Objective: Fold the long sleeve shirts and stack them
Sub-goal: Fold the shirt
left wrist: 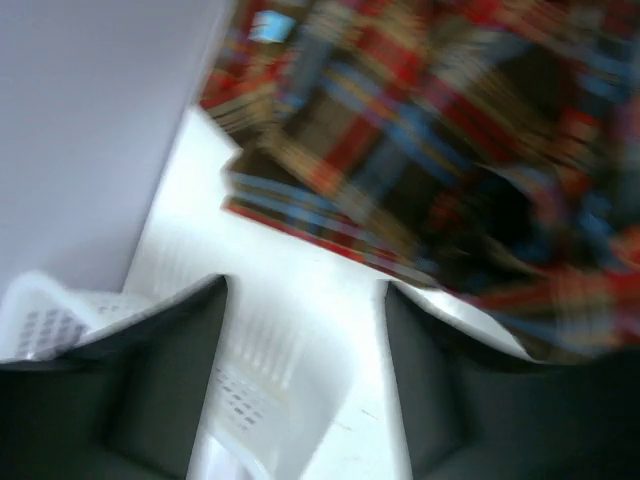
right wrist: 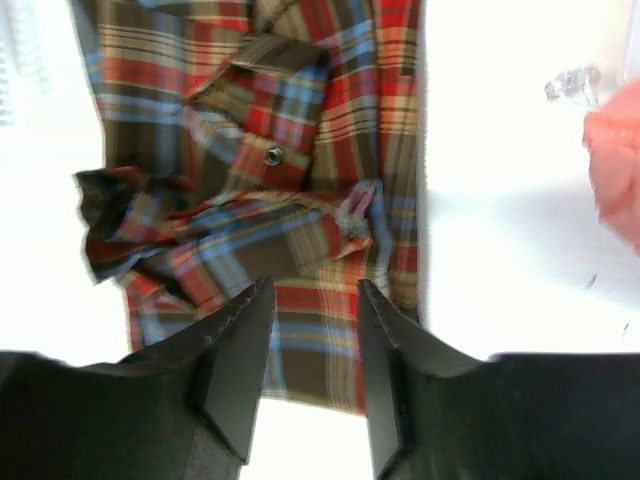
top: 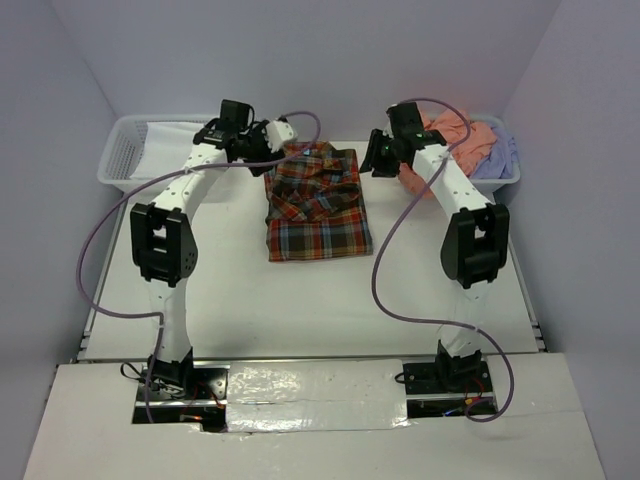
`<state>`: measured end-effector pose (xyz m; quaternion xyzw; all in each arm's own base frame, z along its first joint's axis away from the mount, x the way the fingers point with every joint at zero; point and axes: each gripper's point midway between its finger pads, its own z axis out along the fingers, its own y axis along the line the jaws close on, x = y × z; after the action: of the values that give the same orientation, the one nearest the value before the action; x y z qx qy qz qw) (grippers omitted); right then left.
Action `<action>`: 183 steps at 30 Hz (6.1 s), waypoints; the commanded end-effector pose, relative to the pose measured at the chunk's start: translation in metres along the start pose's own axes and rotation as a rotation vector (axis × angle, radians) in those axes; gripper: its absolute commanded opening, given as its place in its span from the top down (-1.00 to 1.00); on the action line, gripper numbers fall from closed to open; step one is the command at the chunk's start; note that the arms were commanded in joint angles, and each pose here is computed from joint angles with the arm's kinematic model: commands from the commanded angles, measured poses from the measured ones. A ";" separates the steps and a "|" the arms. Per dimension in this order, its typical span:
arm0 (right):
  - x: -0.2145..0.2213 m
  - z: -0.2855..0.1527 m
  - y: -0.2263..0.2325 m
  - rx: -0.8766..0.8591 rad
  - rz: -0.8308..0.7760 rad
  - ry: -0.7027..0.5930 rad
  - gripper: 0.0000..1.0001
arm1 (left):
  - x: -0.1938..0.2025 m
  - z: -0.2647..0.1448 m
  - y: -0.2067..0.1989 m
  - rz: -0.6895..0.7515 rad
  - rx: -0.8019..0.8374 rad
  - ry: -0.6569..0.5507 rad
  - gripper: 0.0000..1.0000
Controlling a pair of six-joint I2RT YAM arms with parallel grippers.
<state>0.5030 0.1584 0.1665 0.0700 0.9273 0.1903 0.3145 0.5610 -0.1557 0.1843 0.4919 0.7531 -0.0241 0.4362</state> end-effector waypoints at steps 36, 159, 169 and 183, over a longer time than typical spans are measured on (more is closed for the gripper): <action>0.208 0.049 -0.016 -0.059 0.196 0.343 0.55 | 0.025 0.046 -0.074 -0.038 0.135 0.068 1.00; 0.228 0.027 -0.068 0.091 0.177 0.380 -0.17 | 0.122 -0.010 -0.232 0.449 0.397 0.339 -0.34; 0.233 0.012 -0.051 -0.028 0.148 0.397 1.00 | 0.099 -0.014 -0.228 0.364 0.390 0.290 1.00; 0.269 -0.071 -0.041 -0.048 -0.018 0.393 1.00 | 0.091 -0.099 -0.265 0.274 0.575 0.312 1.00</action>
<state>0.2771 0.1726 0.0442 0.0485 0.9579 0.2451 0.1416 0.3260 -0.1925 0.0644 0.6909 0.6920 -0.0677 0.1980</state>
